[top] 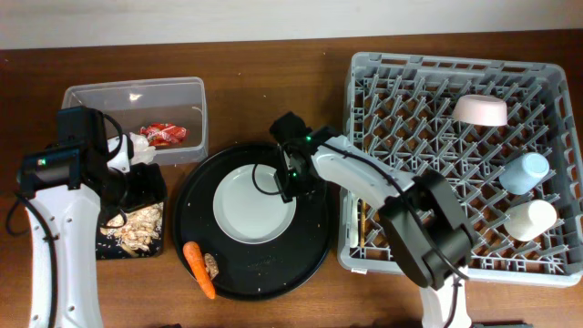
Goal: Sort waste into correct bins and load items into the dishwasher rack
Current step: 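Take the white plate from the left gripper with the right gripper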
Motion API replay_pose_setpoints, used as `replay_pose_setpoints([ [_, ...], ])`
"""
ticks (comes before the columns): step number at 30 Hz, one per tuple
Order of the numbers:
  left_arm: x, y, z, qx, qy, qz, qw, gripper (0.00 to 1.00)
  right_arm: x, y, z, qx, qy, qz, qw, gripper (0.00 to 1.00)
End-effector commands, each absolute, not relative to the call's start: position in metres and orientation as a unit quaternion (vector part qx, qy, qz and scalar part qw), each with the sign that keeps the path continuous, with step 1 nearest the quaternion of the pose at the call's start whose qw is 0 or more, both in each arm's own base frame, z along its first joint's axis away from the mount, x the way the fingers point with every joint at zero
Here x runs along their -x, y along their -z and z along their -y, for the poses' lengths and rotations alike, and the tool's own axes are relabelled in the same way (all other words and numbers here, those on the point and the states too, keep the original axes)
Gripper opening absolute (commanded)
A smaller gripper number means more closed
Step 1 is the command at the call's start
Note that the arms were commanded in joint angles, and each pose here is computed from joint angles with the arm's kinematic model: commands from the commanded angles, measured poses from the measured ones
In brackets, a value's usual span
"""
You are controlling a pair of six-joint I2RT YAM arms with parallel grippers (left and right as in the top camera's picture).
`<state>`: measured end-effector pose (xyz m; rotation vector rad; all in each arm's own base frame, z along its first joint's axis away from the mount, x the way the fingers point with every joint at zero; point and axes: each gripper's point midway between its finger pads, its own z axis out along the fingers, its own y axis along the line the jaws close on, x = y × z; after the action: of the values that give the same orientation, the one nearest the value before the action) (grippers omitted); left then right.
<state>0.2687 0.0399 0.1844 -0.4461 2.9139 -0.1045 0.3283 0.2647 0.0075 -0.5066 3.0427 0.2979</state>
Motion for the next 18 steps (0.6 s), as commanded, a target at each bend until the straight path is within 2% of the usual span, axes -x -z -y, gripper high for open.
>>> replay_pose_setpoints([
  [1, -0.268, -0.185, -0.038, 0.154, 0.043, -0.982, 0.099, 0.82, -0.325, 0.005, -0.267, 0.158, -0.087, -0.983, 0.011, 0.39],
  [2, -0.268, -0.185, -0.038, 0.154, 0.043, -0.982, 0.099, 0.82, -0.325, 0.005, -0.267, 0.158, -0.087, -0.983, 0.011, 0.33],
  [3, -0.268, -0.185, -0.038, 0.154, 0.043, -0.982, 0.099, 0.82, -0.325, 0.005, -0.267, 0.158, -0.087, -0.983, 0.011, 0.17],
  [4, -0.268, -0.185, -0.038, 0.154, 0.043, -0.982, 0.099, 0.82, -0.325, 0.004, -0.267, 0.158, -0.087, -0.983, 0.011, 0.08],
  [5, -0.268, -0.185, -0.038, 0.154, 0.043, -0.982, 0.099, 0.82, -0.325, 0.002, -0.267, 0.158, -0.087, -0.984, 0.011, 0.04],
  [9, -0.268, -0.185, -0.038, 0.154, 0.043, -0.982, 0.099, 0.82, -0.333, -0.022, -0.271, 0.158, -0.093, -0.983, 0.026, 0.04],
  [12, -0.268, -0.185, -0.038, 0.154, 0.043, -0.982, 0.100, 0.82, -0.353, -0.064, -0.264, 0.148, -0.080, -0.983, 0.066, 0.04],
  [18, -0.269, -0.186, -0.036, 0.153, 0.050, -0.982, 0.101, 0.82, -0.393, -0.176, -0.183, 0.070, 0.030, -0.982, 0.175, 0.04],
])
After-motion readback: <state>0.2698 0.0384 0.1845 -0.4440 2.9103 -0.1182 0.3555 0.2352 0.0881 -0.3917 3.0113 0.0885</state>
